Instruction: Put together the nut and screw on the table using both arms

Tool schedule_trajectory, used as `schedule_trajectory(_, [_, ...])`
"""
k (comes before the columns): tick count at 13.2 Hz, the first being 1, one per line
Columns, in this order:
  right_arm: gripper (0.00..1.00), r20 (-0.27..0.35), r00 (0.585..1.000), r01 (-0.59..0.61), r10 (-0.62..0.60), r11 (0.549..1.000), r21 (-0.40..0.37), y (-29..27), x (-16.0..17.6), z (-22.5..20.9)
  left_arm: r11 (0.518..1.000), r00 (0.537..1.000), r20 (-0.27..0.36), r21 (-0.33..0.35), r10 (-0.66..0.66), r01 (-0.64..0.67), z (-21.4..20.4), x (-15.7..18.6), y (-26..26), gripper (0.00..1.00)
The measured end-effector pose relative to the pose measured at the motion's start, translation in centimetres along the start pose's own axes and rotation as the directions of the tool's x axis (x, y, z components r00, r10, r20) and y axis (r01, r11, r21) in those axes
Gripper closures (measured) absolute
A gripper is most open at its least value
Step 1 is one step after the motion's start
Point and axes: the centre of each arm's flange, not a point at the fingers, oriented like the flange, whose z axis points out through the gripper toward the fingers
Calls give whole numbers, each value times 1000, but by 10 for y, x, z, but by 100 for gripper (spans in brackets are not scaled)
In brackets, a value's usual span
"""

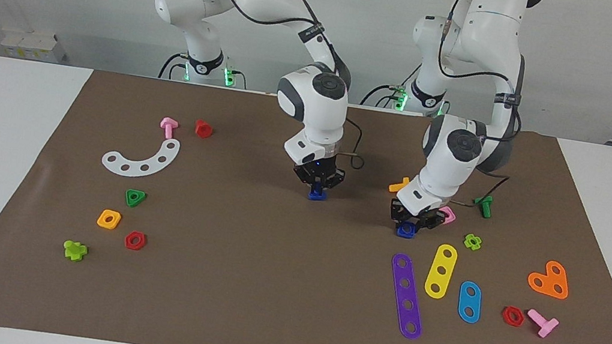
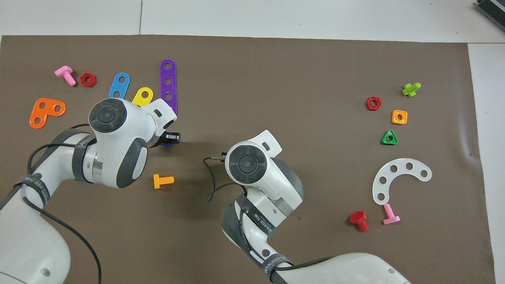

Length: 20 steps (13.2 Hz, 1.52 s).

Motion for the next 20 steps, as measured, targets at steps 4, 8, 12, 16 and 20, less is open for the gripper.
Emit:
schedule_trajectory(4, [52, -7, 1000, -14, 14, 1000, -3, 6, 9, -2, 992, 993, 1, -34, -118, 118, -11, 1, 42, 52])
schedule_trajectory(8, [4, -33, 997, -68, 68, 998, 1, 46, 50, -49, 975, 977, 2, -56, -213, 213, -16, -8, 87, 52])
schedule_trajectory(12, [2, -30, 999, -41, 40, 999, -29, 111, 71, -124, 957, 960, -4, -79, -281, 280, -24, -20, 146, 52])
schedule_trajectory(16, [2, 5, 1000, 3, -3, 1000, -23, 181, 84, -188, 952, 956, 5, -90, -292, 291, -26, -41, 194, 52])
schedule_trajectory(20, [2, 4, 999, 41, -41, 999, -23, 252, 97, -228, 951, 955, 18, -92, -295, 296, -37, -50, 219, 52])
